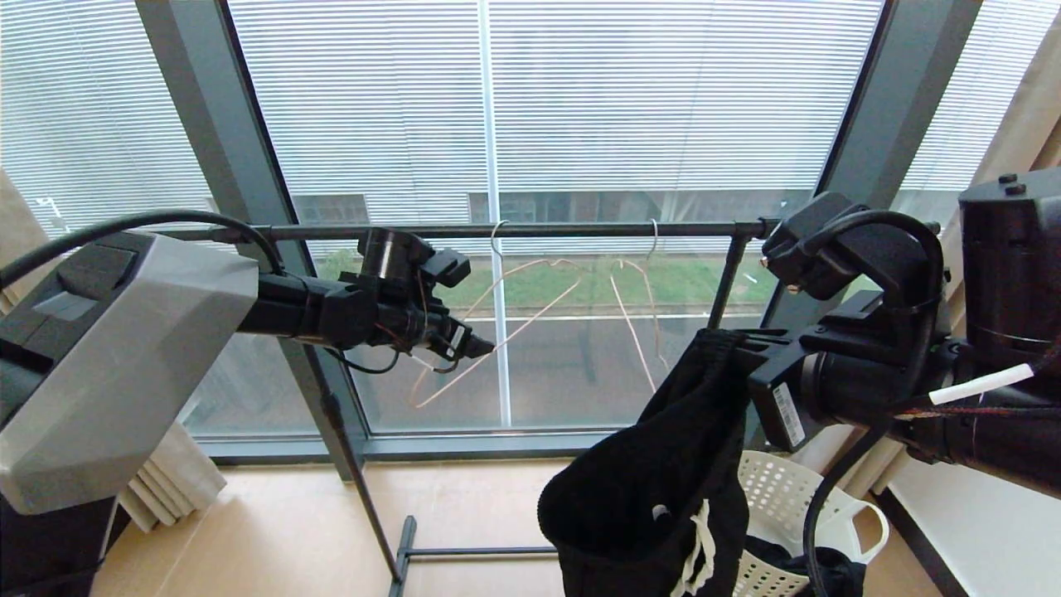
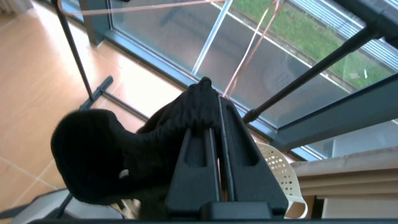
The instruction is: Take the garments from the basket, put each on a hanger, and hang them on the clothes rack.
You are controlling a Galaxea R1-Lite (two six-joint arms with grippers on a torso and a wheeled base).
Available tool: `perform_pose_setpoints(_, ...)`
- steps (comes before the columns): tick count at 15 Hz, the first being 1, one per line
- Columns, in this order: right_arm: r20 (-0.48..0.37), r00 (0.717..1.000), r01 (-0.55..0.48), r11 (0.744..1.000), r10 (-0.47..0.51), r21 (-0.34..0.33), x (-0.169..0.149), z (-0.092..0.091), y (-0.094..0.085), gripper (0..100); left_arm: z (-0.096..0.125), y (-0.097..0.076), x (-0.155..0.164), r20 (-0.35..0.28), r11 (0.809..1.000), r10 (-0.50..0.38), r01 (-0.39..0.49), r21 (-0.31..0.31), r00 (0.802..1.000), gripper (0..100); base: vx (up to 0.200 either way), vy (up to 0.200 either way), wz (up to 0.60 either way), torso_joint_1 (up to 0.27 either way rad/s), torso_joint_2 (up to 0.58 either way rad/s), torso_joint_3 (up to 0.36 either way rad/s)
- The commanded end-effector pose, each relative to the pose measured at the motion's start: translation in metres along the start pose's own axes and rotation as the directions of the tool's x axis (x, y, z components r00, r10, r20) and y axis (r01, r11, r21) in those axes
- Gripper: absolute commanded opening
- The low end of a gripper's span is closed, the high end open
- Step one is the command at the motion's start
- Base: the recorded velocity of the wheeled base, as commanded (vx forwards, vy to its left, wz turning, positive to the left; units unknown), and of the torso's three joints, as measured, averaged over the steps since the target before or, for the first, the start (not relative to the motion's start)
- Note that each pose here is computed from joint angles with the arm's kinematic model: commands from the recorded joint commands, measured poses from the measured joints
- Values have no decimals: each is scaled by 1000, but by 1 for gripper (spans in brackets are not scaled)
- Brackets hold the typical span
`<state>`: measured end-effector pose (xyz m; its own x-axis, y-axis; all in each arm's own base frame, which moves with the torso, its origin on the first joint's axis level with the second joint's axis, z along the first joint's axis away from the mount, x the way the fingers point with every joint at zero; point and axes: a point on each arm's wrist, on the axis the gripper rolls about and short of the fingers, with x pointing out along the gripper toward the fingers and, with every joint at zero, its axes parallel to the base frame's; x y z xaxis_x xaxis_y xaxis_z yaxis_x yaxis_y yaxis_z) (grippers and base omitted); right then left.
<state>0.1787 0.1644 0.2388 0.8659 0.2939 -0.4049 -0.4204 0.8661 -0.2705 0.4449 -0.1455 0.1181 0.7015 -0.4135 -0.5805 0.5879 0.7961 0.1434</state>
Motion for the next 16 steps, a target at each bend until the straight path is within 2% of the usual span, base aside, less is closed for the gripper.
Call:
perform_pose_setpoints(1, -8, 1000, 0, 1000, 0, -5, 2, -2, 1, 0, -7, 1, 12, -17, 1000, -3, 3, -5, 1000, 100, 0, 0, 0, 0, 0, 0)
perform_pose_setpoints(5, -10, 1000, -1, 1000, 1, -4, 2, -2, 1, 0, -10, 2, 20, -21, 1000, -3, 3, -11, 1000, 100, 0, 0, 0, 0, 0, 0)
perform_pose_setpoints(6, -11, 1000, 1, 1000, -1, -4, 3, -2, 1, 0, -10, 2, 20, -23, 1000, -2, 2, -10, 1000, 0, 0, 0, 0, 0, 0, 0)
perform_pose_setpoints(11, -11, 1000, 1, 1000, -1, -4, 3, -2, 1, 0, -9, 3, 19, -17, 1000, -1, 0, -17, 1000, 0, 0, 0, 0, 0, 0, 0)
perform_pose_setpoints(13, -8, 1000, 1, 1000, -1, -3, 2, -2, 1, 0, -7, 2, 17, -12, 999, 2, -2, -38, 1000, 0, 0, 0, 0, 0, 0, 0)
perform_pose_setpoints(16, -3, 1000, 1, 1000, -1, -1, 1, -1, 0, 0, 7, 3, 3, 26, 999, 16, -14, -47, 1000, 0, 0, 0, 0, 0, 0, 0)
